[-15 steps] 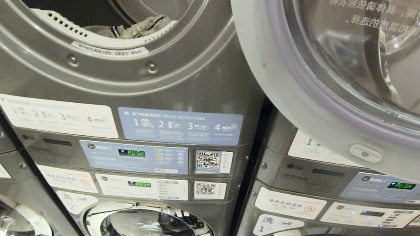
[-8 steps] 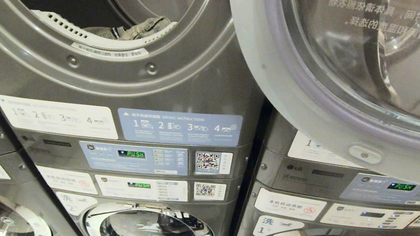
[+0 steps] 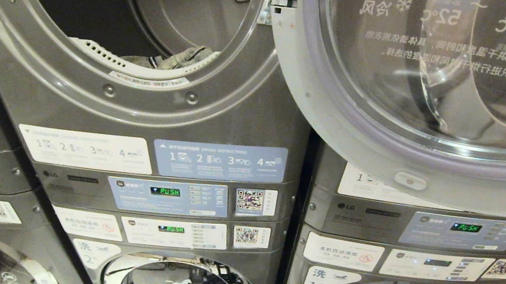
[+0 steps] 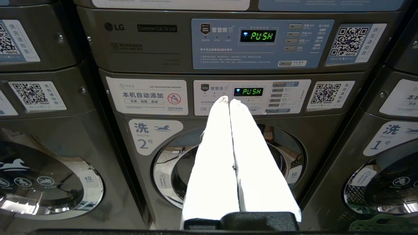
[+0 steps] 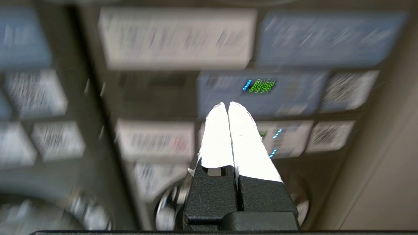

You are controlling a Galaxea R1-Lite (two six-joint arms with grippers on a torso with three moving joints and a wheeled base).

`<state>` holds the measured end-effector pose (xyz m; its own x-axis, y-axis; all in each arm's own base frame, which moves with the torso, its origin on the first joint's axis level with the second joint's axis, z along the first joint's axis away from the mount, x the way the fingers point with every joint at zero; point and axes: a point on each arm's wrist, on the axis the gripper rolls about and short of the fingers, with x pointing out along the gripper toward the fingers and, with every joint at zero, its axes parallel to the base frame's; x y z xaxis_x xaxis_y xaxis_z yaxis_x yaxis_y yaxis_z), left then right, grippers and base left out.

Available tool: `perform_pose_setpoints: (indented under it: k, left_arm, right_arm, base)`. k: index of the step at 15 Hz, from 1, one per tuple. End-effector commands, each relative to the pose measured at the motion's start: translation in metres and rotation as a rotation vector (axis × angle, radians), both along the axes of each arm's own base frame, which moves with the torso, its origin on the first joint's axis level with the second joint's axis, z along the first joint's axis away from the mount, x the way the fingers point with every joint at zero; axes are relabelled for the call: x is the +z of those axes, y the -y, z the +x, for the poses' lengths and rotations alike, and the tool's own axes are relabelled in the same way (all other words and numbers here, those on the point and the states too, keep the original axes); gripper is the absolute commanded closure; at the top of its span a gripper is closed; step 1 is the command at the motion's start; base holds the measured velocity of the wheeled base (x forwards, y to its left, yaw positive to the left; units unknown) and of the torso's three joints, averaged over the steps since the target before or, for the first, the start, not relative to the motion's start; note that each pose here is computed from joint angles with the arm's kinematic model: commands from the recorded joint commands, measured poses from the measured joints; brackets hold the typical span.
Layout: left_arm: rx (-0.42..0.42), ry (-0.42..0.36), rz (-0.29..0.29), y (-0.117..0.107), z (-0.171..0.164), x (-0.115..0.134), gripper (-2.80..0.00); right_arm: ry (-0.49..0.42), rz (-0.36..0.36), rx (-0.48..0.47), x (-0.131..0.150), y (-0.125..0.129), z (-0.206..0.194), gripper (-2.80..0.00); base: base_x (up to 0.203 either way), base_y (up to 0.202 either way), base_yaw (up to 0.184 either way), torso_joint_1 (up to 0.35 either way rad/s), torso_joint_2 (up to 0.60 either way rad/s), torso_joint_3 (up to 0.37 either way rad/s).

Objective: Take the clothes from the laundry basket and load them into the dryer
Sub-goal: Close the dryer

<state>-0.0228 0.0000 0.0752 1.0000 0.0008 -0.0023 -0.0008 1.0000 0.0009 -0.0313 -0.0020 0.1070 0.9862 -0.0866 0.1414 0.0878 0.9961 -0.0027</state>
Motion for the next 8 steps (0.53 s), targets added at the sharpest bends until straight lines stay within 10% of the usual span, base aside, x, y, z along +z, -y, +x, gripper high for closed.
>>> perform_pose_setpoints:
  k: [1, 8]
  left_arm:
    - [0.0, 0.0, 0.001, 0.0, 0.0, 0.0, 0.0]
    - [-0.001, -0.001, 0.001, 0.0, 0.0, -0.001, 0.0]
  right_arm:
    - [0.033, 0.026, -0.084, 0.038, 0.002, -0.002, 0.0]
    - [-0.048, 0.389, -0.412, 0.129, 0.009, 0.088, 0.0]
  base:
    - [0.0, 0.0, 0.0, 0.0, 0.0, 0.053]
    - [0.0, 0.0, 0.0, 0.001, 0.0, 0.005]
